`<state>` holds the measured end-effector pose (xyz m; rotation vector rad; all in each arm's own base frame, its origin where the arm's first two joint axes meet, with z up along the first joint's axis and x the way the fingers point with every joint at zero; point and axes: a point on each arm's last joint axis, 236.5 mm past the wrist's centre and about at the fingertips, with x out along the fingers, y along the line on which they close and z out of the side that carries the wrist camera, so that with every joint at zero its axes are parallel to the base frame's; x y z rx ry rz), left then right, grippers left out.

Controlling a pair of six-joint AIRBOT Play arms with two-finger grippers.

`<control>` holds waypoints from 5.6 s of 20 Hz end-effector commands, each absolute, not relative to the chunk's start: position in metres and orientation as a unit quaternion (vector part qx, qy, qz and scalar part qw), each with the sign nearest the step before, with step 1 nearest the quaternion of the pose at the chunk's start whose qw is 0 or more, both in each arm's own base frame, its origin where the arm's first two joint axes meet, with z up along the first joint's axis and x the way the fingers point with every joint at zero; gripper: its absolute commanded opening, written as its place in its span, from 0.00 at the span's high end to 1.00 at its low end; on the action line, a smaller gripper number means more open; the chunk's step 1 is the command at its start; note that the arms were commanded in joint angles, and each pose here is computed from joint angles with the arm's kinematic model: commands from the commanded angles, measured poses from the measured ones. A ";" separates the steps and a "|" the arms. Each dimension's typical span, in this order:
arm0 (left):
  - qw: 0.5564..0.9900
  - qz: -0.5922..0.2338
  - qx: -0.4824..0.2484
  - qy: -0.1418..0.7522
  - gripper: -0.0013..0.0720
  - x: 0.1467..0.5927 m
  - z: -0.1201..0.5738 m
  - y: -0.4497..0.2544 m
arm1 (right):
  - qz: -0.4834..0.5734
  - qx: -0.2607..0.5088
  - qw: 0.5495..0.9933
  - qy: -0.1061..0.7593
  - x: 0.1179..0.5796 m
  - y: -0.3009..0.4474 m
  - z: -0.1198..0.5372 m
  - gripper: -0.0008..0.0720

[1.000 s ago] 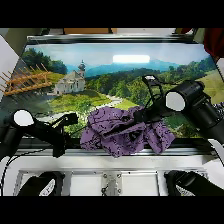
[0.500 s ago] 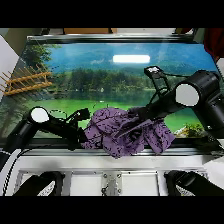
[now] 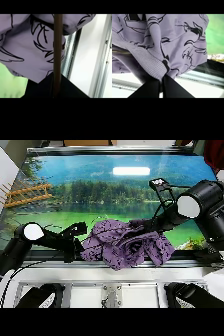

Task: Fold the clothes and pants, and hang the long-sleeved shirts on hangers.

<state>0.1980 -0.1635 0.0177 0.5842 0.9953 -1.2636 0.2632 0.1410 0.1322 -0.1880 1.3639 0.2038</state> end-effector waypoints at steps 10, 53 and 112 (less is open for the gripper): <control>0.636 -0.605 0.205 0.433 0.96 0.194 0.011 -0.196 | 0.126 -0.046 0.795 0.591 0.281 0.168 0.139 0.95; 0.633 -0.611 0.224 0.419 0.96 0.196 0.005 -0.212 | 0.389 -0.010 0.756 0.526 0.215 0.345 0.165 0.31; 0.634 -0.610 0.225 0.419 0.96 0.197 0.005 -0.212 | 0.723 0.026 0.675 0.147 0.287 0.132 0.086 0.02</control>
